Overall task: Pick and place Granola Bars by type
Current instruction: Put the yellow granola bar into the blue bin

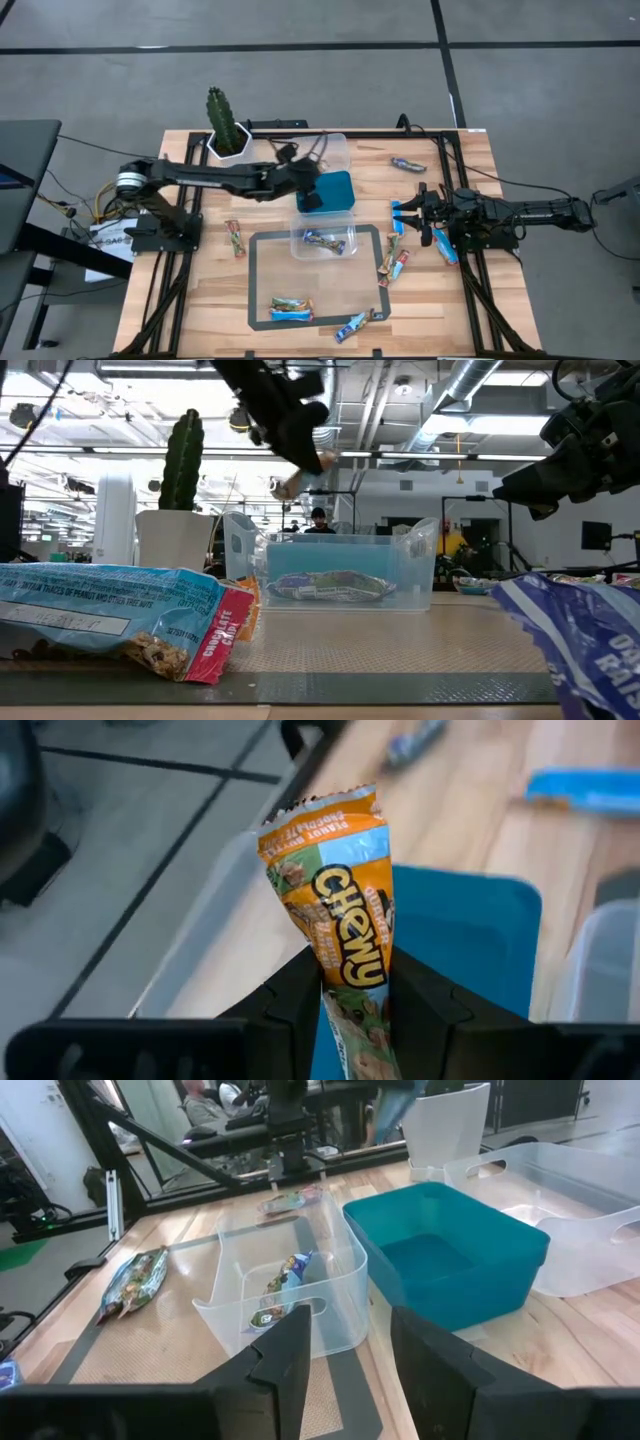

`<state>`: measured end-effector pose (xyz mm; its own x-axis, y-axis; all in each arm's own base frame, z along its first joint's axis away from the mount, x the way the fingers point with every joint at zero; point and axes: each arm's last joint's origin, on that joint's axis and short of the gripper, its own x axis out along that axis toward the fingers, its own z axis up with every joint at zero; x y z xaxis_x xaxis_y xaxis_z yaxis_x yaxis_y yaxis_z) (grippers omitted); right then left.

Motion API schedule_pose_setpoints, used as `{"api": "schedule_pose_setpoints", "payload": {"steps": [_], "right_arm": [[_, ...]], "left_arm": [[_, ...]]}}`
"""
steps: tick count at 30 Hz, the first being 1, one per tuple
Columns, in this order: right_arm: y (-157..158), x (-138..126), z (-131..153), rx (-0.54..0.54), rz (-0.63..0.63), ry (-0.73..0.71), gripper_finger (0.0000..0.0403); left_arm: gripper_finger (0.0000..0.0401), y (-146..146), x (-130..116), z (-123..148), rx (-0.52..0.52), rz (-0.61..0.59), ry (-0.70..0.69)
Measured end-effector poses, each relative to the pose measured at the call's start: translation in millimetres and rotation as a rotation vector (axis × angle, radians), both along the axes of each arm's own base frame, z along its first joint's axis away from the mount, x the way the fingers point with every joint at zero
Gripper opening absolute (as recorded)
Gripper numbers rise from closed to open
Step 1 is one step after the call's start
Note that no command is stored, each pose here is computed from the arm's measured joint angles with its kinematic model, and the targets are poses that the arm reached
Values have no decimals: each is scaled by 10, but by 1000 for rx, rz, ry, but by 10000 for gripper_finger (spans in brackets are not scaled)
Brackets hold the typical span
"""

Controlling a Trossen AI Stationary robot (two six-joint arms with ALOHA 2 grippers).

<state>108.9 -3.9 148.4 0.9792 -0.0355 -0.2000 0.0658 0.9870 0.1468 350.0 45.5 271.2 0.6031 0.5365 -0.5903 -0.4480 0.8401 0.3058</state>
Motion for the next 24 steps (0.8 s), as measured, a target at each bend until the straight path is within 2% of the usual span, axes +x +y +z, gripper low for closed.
{"api": "schedule_pose_setpoints", "payload": {"steps": [6, 15, 24], "right_arm": [[0, 0, -1, 0, 0, 0, 134], [0, 0, -2, 0, 0, 1, 134], [0, 0, 0, 0, 0, 0, 133]], "left_arm": [[93, 11, 263, -296, -4, -119, 163], [93, 62, 399, -750, 33, -214, 353], [93, 56, 398, -828, 86, -291, 446]]}}
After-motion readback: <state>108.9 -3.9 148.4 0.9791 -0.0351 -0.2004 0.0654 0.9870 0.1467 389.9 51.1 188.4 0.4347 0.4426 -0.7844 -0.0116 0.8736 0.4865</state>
